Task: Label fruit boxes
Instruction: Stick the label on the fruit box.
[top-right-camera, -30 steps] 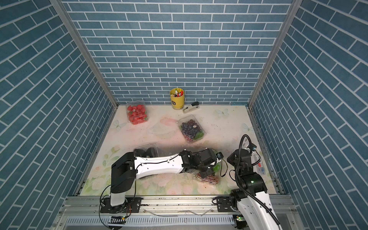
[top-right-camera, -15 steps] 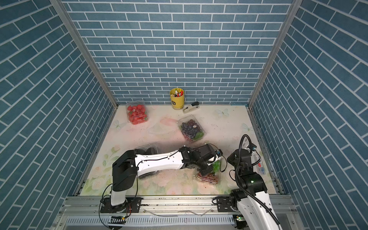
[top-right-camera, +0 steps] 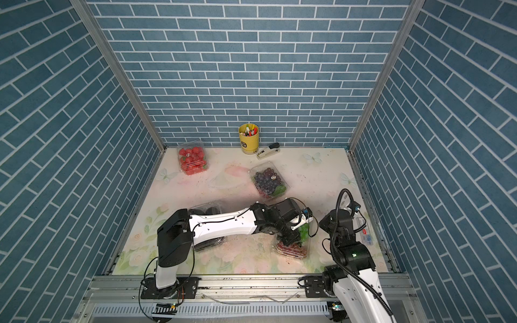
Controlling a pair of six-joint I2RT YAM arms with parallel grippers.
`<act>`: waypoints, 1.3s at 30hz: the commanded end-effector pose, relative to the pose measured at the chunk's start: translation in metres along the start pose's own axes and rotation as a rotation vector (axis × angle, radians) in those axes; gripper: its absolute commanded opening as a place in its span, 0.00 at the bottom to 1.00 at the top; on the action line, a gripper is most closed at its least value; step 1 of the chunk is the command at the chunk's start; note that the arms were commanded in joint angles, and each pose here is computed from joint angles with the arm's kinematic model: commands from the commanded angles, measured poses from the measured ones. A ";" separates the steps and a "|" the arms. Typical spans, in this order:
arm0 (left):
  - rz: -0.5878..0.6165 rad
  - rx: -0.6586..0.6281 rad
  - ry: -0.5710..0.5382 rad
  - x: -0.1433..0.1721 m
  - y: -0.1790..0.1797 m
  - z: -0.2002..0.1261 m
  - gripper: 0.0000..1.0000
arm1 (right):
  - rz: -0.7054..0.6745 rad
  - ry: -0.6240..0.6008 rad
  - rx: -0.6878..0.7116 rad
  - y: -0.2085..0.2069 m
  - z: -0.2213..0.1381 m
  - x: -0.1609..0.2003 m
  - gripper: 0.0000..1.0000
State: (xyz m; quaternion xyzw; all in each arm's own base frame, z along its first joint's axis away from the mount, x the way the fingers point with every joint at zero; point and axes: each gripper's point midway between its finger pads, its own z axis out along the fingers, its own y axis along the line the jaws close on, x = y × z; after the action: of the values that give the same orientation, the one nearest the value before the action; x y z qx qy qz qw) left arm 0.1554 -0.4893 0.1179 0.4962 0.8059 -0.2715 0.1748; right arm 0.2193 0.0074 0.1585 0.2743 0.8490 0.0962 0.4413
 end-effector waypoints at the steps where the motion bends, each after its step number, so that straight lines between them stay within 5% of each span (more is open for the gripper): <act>1: -0.026 0.018 -0.082 -0.018 0.001 -0.021 0.19 | 0.025 0.009 0.022 -0.006 0.000 0.004 0.00; 5: -0.048 -0.025 -0.100 -0.019 0.013 -0.023 0.00 | 0.027 0.012 0.019 -0.006 0.001 0.005 0.00; 25: -0.078 0.041 0.056 0.010 0.008 0.018 0.00 | 0.030 0.017 0.019 -0.007 0.001 0.007 0.00; 39: -0.064 -0.008 0.056 0.019 0.010 -0.001 0.00 | 0.023 0.021 -0.003 -0.003 0.003 0.007 0.00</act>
State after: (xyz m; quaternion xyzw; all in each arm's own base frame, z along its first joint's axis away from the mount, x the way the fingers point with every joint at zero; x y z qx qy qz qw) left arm 0.1486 -0.4916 0.1087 0.4831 0.8142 -0.2877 0.1445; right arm 0.2193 0.0086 0.1587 0.2738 0.8490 0.1015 0.4404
